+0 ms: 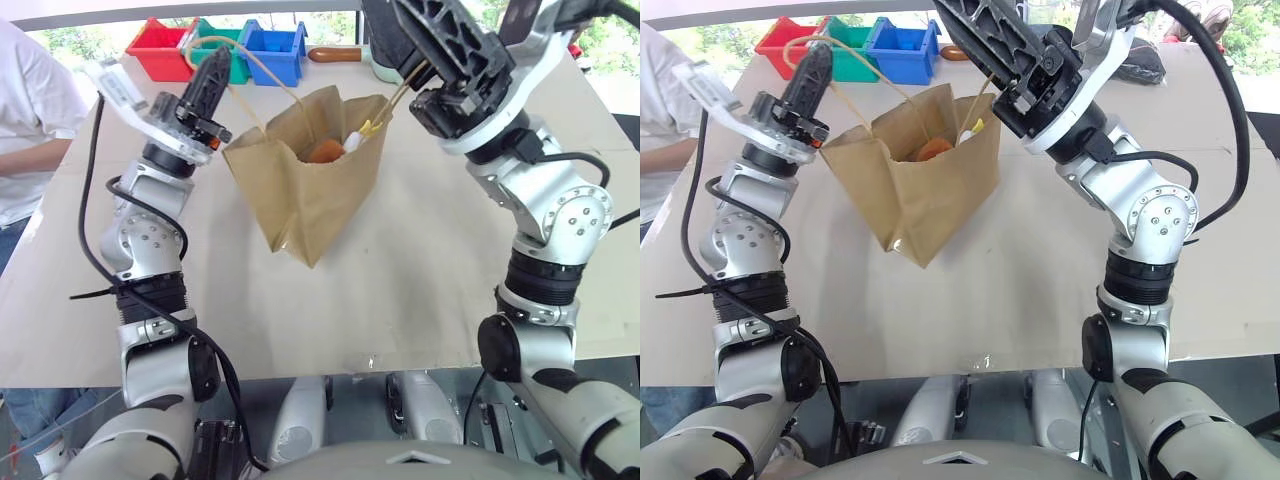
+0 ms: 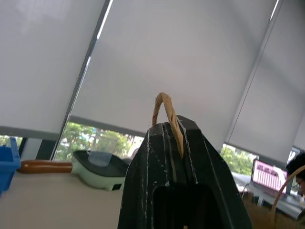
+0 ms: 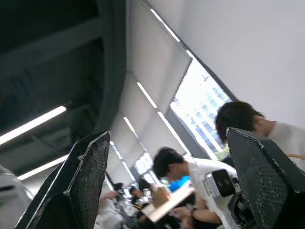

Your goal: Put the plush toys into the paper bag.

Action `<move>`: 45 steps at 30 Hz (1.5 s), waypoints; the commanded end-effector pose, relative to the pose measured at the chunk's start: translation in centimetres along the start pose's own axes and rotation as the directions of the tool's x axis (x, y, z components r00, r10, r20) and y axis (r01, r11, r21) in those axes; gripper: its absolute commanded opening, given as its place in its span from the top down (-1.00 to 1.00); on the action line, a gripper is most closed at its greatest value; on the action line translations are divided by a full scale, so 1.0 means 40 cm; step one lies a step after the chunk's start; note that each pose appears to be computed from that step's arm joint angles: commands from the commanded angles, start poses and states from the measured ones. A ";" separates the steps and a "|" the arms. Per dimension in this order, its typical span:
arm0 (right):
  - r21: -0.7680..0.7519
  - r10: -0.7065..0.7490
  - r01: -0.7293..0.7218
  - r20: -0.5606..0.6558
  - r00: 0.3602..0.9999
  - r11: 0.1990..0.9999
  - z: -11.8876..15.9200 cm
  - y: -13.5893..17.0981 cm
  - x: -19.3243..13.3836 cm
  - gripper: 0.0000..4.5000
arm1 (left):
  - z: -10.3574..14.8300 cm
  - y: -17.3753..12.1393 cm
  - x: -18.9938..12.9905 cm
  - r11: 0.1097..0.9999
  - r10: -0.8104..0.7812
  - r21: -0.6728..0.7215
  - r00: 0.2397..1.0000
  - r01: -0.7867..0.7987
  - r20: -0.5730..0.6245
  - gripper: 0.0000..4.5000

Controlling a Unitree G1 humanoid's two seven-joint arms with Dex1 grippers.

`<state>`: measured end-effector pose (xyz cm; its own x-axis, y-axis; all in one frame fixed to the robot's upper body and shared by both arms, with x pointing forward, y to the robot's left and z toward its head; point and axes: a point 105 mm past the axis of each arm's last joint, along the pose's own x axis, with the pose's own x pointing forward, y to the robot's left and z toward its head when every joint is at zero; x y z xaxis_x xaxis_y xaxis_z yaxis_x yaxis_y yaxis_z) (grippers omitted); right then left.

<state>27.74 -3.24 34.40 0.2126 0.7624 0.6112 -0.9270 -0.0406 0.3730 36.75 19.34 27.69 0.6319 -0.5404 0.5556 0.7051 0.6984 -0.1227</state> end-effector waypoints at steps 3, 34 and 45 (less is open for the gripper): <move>-0.219 -0.172 0.131 -0.179 0.969 0.967 -0.087 -0.021 -0.027 -0.67 | -0.068 -0.010 -0.033 0.990 -0.095 0.088 0.986 0.107 -0.136 1.00; -0.596 -0.377 -0.004 -0.513 0.772 0.803 -0.062 0.003 -0.189 -1.00 | -0.138 -0.172 -0.191 0.949 -0.312 -0.096 0.856 0.300 -0.413 -0.95; -0.584 -0.306 -0.086 -0.538 0.785 0.807 -0.062 0.009 -0.144 -1.00 | -0.137 -0.163 -0.201 0.953 -0.294 -0.064 0.850 0.297 -0.438 -0.95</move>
<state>25.89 -5.87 27.96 0.2943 0.9547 -0.0451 -0.9512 0.2880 -0.1106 29.27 16.47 18.57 0.4787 -0.8670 0.1384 0.8779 0.4752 -0.0596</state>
